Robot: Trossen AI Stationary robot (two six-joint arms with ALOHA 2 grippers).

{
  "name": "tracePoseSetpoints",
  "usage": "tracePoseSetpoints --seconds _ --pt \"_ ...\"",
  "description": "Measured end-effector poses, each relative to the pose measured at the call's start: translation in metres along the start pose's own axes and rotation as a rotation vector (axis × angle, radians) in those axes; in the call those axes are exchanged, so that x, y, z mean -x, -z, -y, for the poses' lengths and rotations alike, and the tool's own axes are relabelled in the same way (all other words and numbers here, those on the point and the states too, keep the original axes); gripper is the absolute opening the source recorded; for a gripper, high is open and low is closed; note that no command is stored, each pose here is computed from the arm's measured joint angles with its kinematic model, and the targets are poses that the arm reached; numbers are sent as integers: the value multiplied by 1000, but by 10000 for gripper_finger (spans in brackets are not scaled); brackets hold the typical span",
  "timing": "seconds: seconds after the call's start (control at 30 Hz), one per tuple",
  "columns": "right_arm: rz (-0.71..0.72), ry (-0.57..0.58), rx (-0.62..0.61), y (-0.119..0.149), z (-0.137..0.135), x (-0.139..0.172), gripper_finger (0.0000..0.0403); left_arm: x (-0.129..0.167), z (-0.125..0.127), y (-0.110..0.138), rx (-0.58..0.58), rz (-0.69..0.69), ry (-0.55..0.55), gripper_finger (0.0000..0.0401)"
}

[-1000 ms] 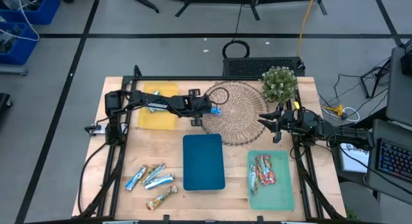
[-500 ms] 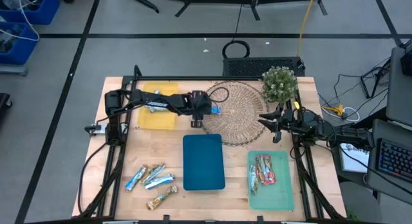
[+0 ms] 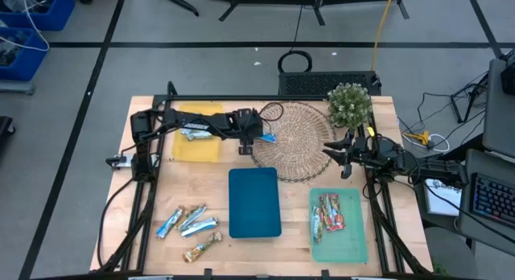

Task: Pick and place Granola Bars by type
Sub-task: Put the blue granola bar into the yellow bin

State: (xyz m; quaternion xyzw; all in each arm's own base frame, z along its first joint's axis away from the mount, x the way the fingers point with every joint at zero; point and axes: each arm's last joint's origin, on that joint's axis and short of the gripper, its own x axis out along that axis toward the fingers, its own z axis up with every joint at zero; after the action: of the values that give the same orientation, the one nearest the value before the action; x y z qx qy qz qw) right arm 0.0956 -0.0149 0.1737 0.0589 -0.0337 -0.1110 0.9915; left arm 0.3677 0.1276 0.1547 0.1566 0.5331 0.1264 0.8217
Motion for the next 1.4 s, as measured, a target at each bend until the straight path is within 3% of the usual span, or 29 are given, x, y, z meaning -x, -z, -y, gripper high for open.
tracePoseSetpoints --seconds 0.87,1.0,1.17,1.4 --pt "0 0 0 0 0 0 100 -17 4 6 56 -34 36 168" --pt "0 0 0 0 0 0 100 -9 2 5 43 -28 34 129" --pt "0 0 0 0 0 0 100 1 -2 3 43 -6 24 21" --pt "0 0 0 0 0 0 100 3 -1 1 42 -17 -14 8"
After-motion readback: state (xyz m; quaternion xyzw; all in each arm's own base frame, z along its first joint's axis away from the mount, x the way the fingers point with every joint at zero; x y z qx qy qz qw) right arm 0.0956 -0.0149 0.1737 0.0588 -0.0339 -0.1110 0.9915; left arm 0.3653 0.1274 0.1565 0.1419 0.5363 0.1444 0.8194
